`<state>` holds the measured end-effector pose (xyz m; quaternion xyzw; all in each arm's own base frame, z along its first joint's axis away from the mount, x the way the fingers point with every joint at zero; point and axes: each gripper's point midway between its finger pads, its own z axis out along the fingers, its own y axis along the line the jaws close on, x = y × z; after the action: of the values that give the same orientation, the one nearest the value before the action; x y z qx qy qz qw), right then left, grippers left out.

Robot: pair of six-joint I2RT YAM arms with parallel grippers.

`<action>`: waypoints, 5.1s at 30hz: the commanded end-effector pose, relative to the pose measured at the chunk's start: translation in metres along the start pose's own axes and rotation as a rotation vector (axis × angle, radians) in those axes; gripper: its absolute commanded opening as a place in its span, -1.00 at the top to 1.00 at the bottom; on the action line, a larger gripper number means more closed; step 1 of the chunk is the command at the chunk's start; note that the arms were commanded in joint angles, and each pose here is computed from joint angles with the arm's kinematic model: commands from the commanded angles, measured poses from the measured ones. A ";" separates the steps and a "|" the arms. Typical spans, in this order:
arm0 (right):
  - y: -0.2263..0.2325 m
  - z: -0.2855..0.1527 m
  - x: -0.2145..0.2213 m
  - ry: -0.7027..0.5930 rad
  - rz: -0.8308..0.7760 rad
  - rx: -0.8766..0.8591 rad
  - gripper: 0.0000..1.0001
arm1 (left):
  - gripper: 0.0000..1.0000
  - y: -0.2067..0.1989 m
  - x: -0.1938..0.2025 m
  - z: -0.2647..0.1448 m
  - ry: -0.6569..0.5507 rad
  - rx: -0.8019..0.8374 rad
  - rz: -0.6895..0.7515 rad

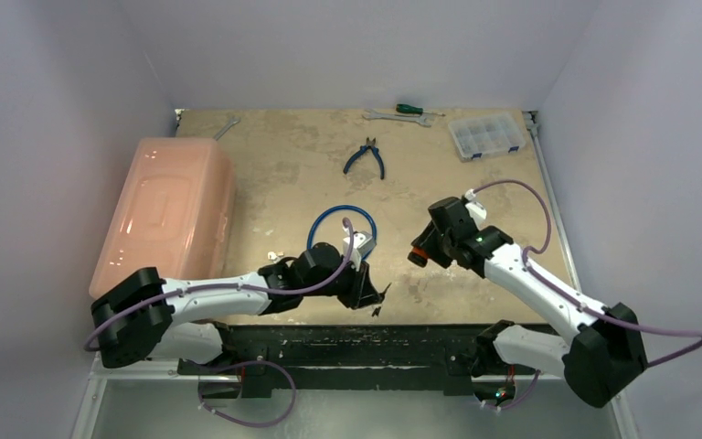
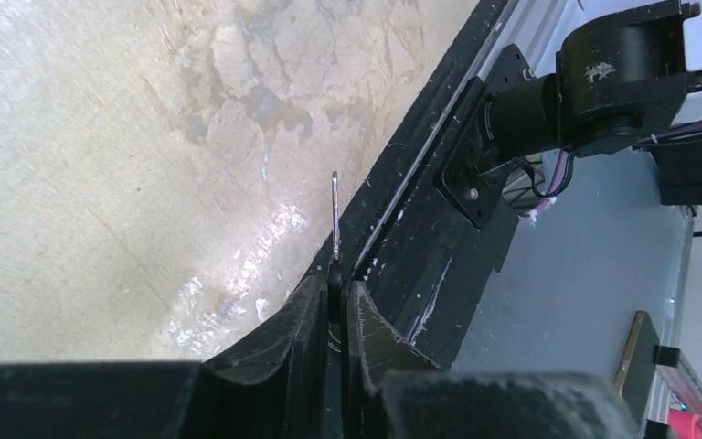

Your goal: Unlock with the key

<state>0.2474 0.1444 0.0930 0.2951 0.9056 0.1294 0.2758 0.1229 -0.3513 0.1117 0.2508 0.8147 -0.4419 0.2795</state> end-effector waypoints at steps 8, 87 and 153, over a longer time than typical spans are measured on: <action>0.015 -0.047 -0.021 -0.065 0.135 -0.128 1.00 | 1.00 -0.052 -0.036 0.015 -0.070 0.225 -0.050; 0.035 -0.072 -0.018 -0.103 0.058 -0.404 1.00 | 1.00 -0.026 -0.090 0.043 -0.178 0.134 -0.184; 0.022 -0.044 -0.002 -0.043 0.010 -0.293 1.00 | 1.00 0.011 -0.109 0.071 -0.190 0.115 -0.371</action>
<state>0.2414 0.1410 0.1329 0.2811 0.8622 0.2212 0.3586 0.1913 -0.4260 0.1239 0.0847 0.8058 -0.5579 0.1797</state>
